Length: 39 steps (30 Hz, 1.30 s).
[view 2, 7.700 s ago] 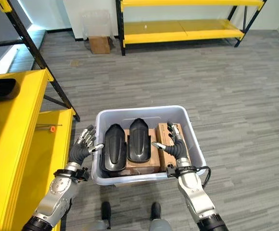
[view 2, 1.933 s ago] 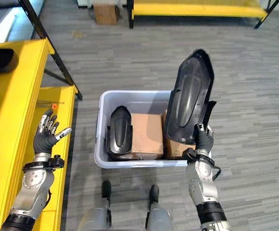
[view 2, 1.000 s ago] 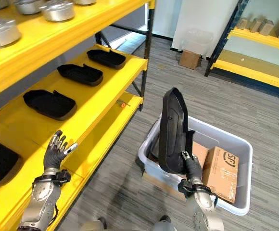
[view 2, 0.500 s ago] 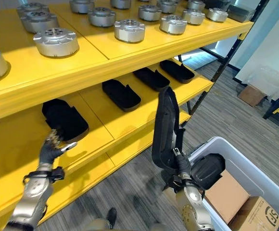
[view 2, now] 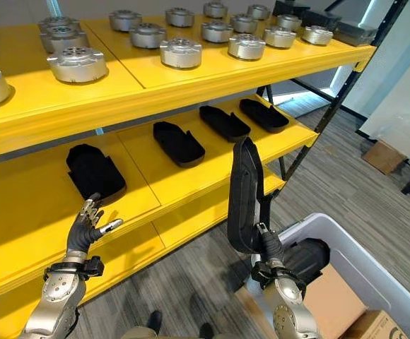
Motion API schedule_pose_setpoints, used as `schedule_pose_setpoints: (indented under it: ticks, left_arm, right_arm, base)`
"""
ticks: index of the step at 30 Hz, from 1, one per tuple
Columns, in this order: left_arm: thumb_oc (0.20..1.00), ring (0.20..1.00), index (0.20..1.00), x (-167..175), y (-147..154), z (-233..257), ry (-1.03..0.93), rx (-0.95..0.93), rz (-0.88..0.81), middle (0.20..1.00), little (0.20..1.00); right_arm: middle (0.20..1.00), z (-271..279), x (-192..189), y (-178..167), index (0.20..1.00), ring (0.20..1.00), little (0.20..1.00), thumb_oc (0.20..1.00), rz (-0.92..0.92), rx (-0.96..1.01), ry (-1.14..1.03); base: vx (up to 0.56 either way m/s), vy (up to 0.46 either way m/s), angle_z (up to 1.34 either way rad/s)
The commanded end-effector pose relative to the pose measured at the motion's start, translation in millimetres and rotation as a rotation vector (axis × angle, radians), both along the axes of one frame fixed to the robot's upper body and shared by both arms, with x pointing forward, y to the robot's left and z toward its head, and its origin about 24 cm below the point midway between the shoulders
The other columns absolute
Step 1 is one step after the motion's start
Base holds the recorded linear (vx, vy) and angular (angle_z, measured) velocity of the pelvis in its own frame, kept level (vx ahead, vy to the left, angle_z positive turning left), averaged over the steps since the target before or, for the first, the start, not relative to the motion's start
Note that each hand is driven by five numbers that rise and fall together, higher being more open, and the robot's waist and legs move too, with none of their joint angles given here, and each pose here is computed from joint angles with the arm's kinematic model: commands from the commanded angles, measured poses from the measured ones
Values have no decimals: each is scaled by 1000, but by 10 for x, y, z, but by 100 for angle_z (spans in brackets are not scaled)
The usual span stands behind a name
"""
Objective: Move parts from the plastic box to the shelf.
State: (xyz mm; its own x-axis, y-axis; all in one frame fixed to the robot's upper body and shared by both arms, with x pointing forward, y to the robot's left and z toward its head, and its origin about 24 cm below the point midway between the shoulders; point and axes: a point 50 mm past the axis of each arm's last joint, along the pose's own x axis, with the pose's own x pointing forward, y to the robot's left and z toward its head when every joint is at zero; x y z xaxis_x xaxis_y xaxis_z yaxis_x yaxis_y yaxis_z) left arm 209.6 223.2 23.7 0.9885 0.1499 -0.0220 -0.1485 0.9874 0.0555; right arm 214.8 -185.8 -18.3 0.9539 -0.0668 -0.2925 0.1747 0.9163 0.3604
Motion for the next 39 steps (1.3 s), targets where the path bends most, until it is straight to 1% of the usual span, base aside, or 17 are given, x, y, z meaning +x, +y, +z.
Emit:
schedule_pose_setpoints:
  ticks: [1,4,7,10,12,15,21,22,24,25,29,30,31,36,39]
  left_arm:
    - [1000,1000,1000,71,55,271,-134,9,-12,1000,1000]
    - [1000,1000,1000,112,60,298,-149,4,-6,1000,1000]
    - [1000,1000,1000,156,13,267,-144,-24,5,1000,1000]
    - [1000,1000,1000,204,-82,257,-140,-43,-30,1000,1000]
    - [1000,1000,1000,225,-95,271,-146,-46,-48,1000,1000]
    - [1000,1000,1000,244,-15,341,-165,0,-63,1000,1000]
    - [1000,1000,1000,196,61,305,-139,27,-39,1000,1000]
    - [1000,1000,1000,168,88,303,-134,37,-36,1000,1000]
    - [1000,1000,1000,168,100,298,-130,42,-31,1000,1000]
    - [1000,1000,1000,149,104,289,-126,39,-31,1000,1000]
    - [1000,1000,1000,137,111,278,-117,38,-31,1000,1000]
    - [1000,1000,1000,135,120,287,-116,46,-29,1000,1000]
    - [1000,1000,1000,139,118,293,-117,49,-32,1000,1000]
    - [1000,1000,1000,207,131,403,-159,61,-27,1000,1000]
    - [1000,1000,1000,226,135,438,-172,54,-24,1000,1000]
  right_arm:
    - [200,431,308,-36,200,200,200,200,7,-17,-227]
    - [200,443,310,-79,200,200,200,200,-12,-29,-228]
    - [200,377,219,-170,200,200,200,200,-61,-20,-201]
    - [200,352,169,-257,200,200,200,200,-92,-30,-184]
    - [200,359,190,-247,200,200,200,200,-80,-45,-188]
    - [200,275,102,-215,200,200,200,200,-88,-10,-160]
    - [200,243,60,-157,200,200,200,200,-58,-22,-144]
    - [200,258,85,-106,200,200,200,200,-8,-60,-150]
    - [200,289,135,-37,200,200,200,200,27,-66,-165]
    - [200,354,194,40,200,200,200,200,73,-67,-195]
    - [200,458,290,155,200,200,200,200,132,-79,-240]
    - [200,607,422,307,200,200,200,200,188,-79,-304]
    - [200,669,487,385,200,200,200,200,213,-83,-329]
    - [200,892,782,657,200,200,200,200,245,-92,-395]
    - [200,994,896,711,200,200,200,200,238,-98,-418]
  base:
    - [-231,53,58]
    - [-181,100,127]
    - [-10,241,57]
    - [85,429,124]
    - [173,445,44]
    - [256,376,16]
    - [125,168,26]
    - [139,183,14]
    - [74,96,2]
    - [42,48,-5]
    - [28,48,10]
    - [17,80,17]
    - [7,84,20]
    - [-23,55,16]
    - [-34,51,21]
